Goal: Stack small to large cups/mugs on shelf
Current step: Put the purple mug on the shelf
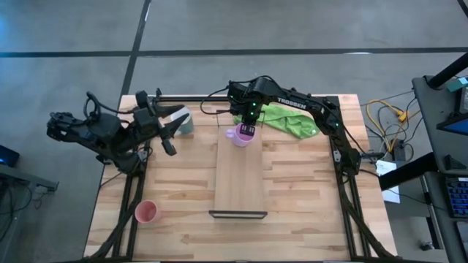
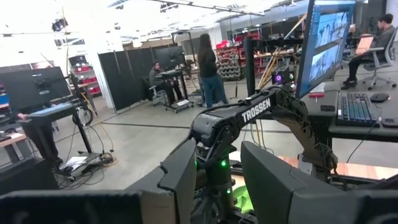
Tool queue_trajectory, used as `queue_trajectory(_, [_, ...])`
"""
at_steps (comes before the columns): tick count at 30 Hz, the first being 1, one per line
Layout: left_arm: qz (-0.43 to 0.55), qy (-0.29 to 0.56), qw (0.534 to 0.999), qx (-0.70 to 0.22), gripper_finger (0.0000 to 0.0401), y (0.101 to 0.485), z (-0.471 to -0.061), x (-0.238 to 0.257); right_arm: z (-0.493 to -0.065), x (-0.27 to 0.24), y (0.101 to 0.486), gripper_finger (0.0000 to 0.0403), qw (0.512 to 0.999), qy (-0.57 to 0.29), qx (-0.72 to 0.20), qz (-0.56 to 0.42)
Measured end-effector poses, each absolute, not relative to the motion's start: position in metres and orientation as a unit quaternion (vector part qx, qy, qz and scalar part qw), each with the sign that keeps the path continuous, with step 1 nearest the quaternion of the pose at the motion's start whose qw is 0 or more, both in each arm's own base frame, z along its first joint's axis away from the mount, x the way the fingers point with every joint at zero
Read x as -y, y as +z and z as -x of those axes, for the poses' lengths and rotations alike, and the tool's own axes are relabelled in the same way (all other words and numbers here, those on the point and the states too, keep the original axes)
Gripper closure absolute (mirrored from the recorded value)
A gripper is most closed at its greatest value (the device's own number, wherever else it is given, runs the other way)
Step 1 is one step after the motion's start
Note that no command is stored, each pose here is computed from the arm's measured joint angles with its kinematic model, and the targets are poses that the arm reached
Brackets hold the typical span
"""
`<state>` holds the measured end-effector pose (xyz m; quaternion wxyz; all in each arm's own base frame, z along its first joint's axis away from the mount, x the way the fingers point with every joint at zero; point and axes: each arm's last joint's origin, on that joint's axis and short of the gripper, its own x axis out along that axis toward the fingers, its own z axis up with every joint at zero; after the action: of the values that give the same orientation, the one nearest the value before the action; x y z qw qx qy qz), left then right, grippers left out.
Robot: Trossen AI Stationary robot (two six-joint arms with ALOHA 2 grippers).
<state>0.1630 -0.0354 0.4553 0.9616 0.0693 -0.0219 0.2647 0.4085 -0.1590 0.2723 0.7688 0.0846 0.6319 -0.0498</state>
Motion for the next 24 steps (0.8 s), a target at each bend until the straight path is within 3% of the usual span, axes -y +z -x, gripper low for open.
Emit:
queue_trajectory(18, [-0.062, 0.264, 0.962, 0.017, 0.0288, 0.451, -0.175, 0.040, -0.409, 0.158, 0.277, 0.0387, 0.770, -0.067, -0.621, -0.128])
queue_trajectory(24, [-0.060, 0.264, 0.963, 0.020, 0.0288, 0.452, -0.173, 0.039, -0.402, 0.148, 0.276, 0.0387, 0.735, -0.057, -0.664, -0.125])
